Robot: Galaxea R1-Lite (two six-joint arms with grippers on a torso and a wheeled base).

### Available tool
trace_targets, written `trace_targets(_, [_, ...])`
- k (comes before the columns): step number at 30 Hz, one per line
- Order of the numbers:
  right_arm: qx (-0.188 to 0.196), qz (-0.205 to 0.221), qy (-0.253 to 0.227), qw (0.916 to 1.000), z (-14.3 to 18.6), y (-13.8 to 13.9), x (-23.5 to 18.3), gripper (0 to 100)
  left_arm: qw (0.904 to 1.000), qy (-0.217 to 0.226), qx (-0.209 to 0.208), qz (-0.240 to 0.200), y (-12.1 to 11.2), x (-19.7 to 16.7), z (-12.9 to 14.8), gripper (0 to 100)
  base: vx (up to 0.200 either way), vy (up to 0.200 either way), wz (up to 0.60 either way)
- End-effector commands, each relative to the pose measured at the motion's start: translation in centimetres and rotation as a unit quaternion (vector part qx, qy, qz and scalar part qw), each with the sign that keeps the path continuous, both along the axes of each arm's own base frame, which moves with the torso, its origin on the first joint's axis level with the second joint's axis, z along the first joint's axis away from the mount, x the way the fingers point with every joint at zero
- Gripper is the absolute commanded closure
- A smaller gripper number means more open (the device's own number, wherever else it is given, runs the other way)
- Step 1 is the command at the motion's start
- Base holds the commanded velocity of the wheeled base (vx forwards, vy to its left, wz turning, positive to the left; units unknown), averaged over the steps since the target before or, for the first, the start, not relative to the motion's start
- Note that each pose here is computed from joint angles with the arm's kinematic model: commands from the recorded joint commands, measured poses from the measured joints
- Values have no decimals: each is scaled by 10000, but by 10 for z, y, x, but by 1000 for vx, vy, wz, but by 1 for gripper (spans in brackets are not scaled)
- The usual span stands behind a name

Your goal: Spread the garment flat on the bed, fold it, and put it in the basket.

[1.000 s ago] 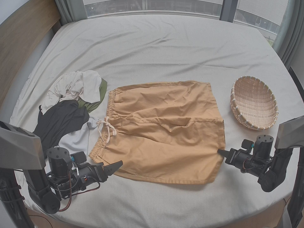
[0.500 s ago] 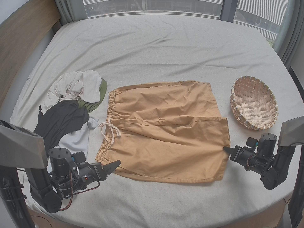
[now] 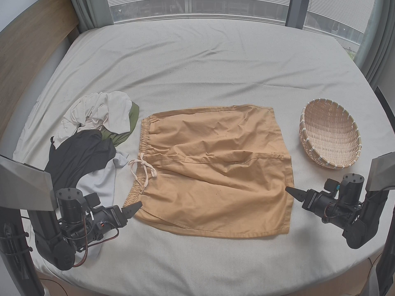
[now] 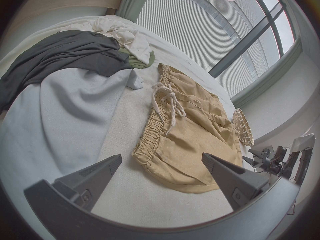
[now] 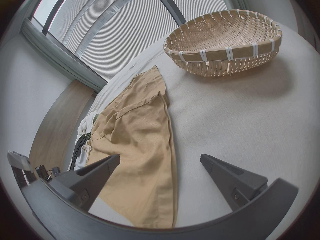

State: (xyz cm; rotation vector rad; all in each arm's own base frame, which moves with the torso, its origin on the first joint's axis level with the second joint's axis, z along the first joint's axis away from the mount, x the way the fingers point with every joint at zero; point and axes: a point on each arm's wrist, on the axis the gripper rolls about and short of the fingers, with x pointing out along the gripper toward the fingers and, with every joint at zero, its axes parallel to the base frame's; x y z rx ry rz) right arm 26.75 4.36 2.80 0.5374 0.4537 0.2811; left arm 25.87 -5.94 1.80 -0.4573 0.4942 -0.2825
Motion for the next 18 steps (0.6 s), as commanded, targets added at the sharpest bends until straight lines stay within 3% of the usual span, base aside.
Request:
trace_targets(1, [-1, 184, 13, 9998, 10, 7, -19, 0, 9999, 115, 25, 62, 3, 2, -7, 0, 0, 0, 0])
trace_targets(17, [21, 420, -82, 9991, 18, 17, -28, 0, 10000, 24, -32, 70, -3, 31, -24, 0, 0, 0, 0])
trace_targets(18, [17, 412, -75, 9991, 17, 17, -28, 0, 10000, 24, -32, 70, -3, 31, -25, 100, 0, 0, 0])
